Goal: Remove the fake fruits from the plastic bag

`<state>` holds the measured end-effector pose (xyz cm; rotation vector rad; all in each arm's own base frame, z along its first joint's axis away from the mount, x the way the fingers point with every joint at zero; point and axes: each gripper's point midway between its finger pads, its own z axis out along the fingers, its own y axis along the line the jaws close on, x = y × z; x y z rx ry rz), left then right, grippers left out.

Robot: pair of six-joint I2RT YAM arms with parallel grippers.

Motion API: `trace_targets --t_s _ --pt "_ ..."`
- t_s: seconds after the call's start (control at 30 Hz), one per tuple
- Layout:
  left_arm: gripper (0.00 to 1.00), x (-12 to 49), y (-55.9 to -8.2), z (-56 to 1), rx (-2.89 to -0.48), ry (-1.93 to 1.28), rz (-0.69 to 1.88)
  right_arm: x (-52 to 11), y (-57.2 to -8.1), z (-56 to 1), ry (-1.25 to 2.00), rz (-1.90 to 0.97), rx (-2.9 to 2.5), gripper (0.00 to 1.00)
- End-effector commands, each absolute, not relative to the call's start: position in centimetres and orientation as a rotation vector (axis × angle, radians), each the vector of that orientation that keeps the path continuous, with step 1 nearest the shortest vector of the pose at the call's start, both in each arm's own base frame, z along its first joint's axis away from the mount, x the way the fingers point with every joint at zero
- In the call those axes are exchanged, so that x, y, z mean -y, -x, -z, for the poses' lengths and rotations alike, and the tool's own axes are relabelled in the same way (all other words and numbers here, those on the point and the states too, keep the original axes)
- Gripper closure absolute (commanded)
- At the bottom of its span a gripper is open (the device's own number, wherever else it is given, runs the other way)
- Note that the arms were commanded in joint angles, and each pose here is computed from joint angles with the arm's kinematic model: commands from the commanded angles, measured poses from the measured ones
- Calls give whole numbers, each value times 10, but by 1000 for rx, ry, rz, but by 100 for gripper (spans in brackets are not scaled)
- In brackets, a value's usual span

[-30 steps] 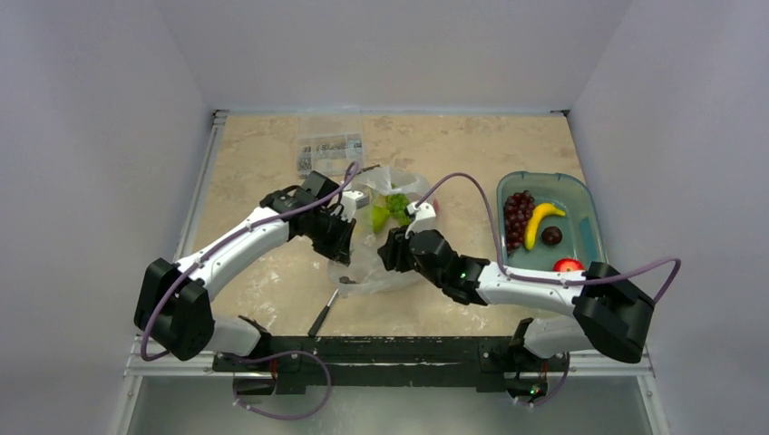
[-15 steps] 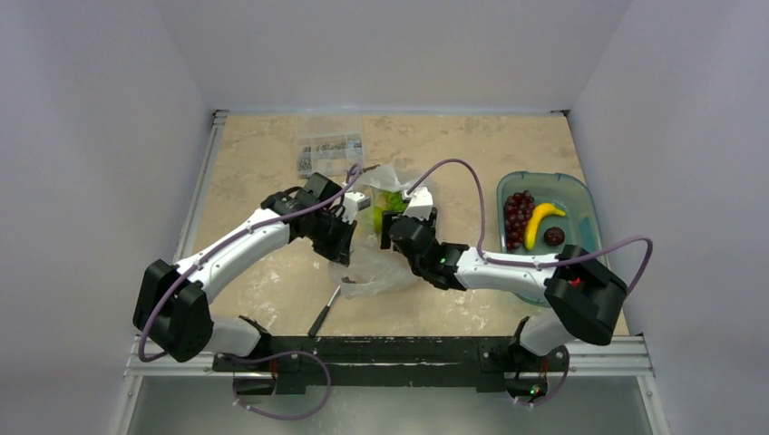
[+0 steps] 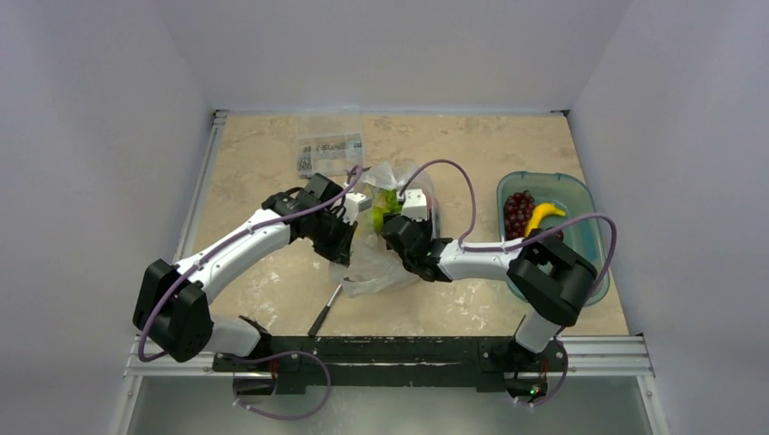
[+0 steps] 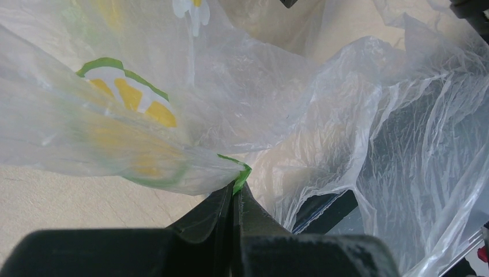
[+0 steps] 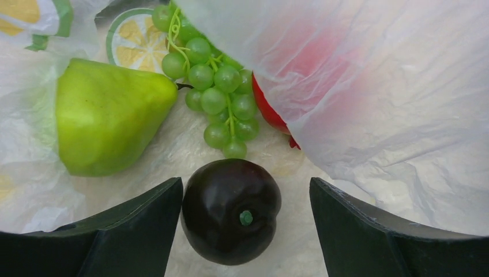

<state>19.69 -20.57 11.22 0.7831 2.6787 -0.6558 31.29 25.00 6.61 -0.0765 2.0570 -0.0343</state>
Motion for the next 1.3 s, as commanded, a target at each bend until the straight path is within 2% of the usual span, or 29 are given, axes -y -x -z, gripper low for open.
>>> trace_targets --t_s 0.0,0.37,0.5,0.7,1.0,1.27 --pt "100 210 -205 -129 -2603 -817 651 -259 -327 -80 44 39 -2012 26" --pt "100 210 -205 -129 -2604 -823 651 -284 -328 -83 114 -83 -2029 67" --pt "100 211 -205 -129 -2607 -824 650 -294 -325 -104 145 -177 -2000 84" --pt "100 209 -206 -129 -2598 -823 634 -310 -310 -145 195 -396 -1927 100" --pt "100 206 -209 -131 -2589 -809 607 -329 -276 -208 309 -715 -1784 100" --pt "100 205 -212 -133 -2578 -797 588 -312 -248 -271 355 -826 -1657 100"
